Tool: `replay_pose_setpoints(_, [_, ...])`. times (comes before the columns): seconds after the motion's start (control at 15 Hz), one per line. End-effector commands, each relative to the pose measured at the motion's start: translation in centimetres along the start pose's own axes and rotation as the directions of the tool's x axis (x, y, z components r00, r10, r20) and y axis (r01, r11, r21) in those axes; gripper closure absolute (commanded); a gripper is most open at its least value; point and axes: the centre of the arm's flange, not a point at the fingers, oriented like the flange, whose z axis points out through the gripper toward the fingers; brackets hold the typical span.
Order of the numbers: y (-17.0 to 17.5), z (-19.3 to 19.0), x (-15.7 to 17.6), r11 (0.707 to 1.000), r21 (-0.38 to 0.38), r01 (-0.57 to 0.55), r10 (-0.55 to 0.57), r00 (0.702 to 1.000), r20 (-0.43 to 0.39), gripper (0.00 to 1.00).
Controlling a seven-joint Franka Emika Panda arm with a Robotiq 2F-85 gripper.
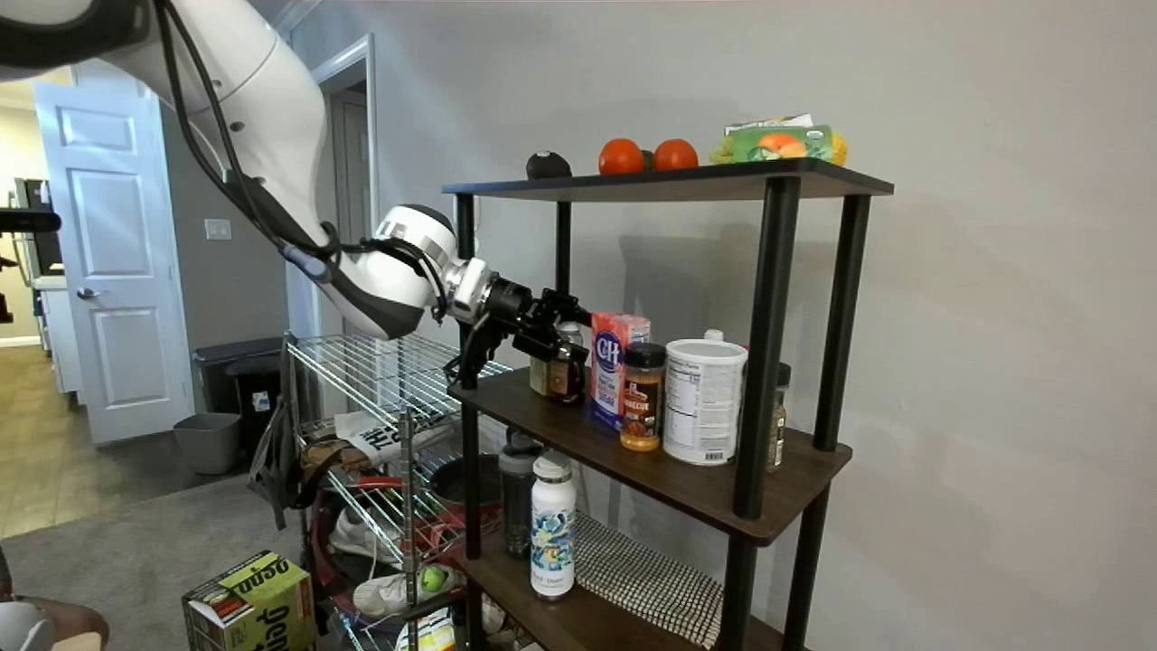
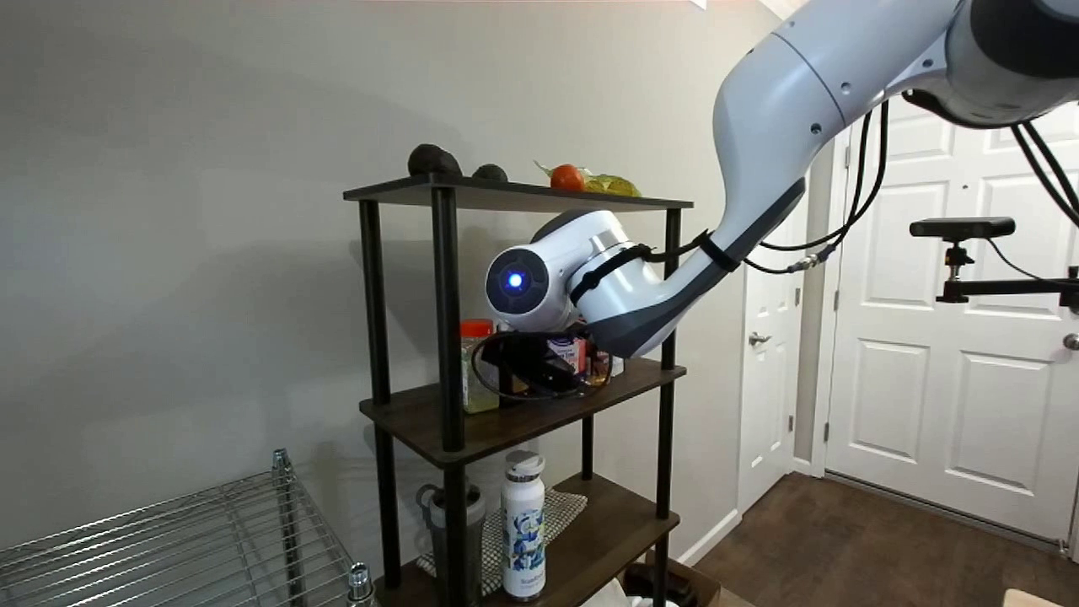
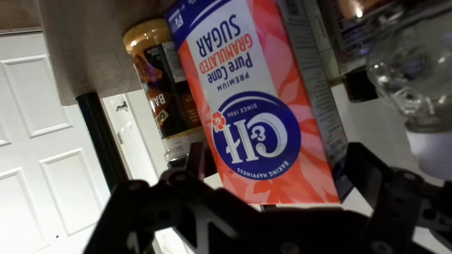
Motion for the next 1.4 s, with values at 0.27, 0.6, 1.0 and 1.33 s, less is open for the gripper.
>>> replay_pose_setpoints(0.27, [1.4, -0.4, 0.3, 0.999, -0.039, 0.037, -0.037, 0.999, -0.004, 0.0])
replay_pose_setpoints(0.6, [1.7, -1.1, 0.3, 0.998, -0.044, 0.043, -0.044, 0.999, -0.021, 0.0])
replay_pose_setpoints(1.0, [2.3, -1.8, 0.1, 0.996, -0.065, 0.057, -0.06, 0.997, -0.04, 0.0])
replay_pose_setpoints(1.33, [2.7, -2.1, 0.0, 0.996, -0.069, 0.062, -0.065, 0.997, -0.041, 0.0])
